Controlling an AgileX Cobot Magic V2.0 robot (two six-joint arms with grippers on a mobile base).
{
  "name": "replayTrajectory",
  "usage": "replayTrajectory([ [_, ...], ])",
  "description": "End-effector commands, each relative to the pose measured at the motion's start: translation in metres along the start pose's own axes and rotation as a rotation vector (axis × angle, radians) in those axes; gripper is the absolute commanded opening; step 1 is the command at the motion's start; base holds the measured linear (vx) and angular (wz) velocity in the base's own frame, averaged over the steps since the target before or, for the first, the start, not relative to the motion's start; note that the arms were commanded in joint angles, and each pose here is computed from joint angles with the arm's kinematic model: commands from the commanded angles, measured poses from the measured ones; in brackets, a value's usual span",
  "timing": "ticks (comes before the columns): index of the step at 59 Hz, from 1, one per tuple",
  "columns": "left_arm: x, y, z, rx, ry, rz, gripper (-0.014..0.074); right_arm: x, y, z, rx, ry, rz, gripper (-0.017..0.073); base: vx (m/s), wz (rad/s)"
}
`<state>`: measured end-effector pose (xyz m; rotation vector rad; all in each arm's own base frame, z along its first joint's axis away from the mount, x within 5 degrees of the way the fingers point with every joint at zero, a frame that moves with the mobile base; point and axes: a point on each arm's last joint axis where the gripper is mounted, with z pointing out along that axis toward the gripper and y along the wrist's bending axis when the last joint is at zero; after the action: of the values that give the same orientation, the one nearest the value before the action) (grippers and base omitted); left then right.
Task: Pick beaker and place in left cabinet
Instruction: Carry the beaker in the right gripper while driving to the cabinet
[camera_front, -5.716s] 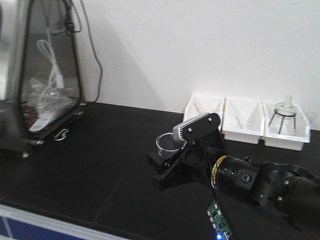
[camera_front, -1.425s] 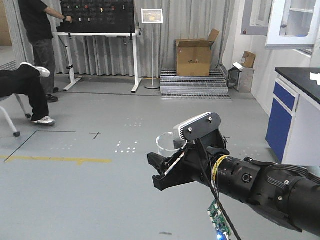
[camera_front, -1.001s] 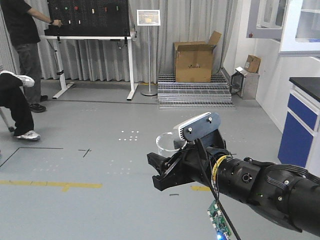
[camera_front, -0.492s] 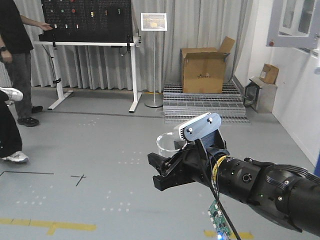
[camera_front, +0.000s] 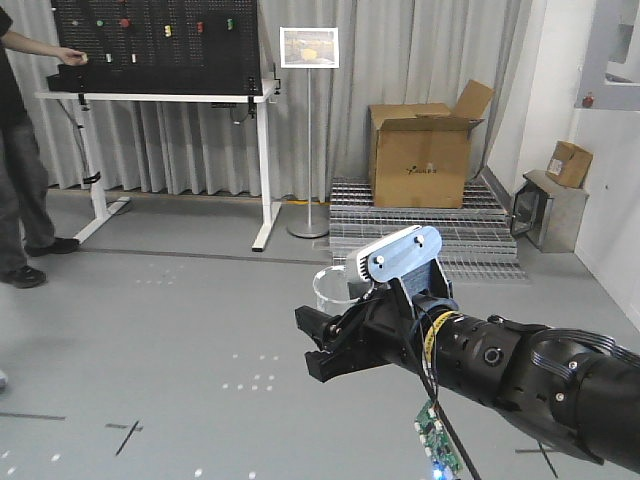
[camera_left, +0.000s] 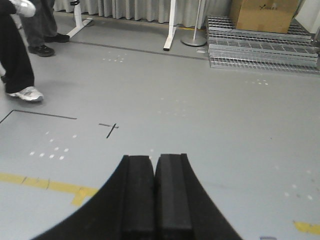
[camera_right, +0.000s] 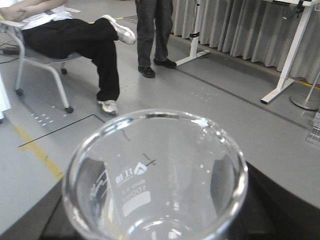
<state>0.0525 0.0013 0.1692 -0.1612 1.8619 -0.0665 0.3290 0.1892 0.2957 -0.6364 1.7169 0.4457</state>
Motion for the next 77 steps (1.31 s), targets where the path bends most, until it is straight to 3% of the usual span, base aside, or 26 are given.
replayTrajectory([
  [1, -0.0134, -0.0018, -0.0032, 0.016, -0.108, -0.009, -0.0006, -0.028, 0.003, -0.0113, -0.03, -0.118, -0.005, 0.0236, 0.7, -0.07],
  [77, -0.0134, -0.0018, -0.0032, 0.016, -0.107, -0.009, -0.0006, -0.028, 0.003, -0.0113, -0.03, -0.118, -0.005, 0.0236, 0.68, -0.04],
])
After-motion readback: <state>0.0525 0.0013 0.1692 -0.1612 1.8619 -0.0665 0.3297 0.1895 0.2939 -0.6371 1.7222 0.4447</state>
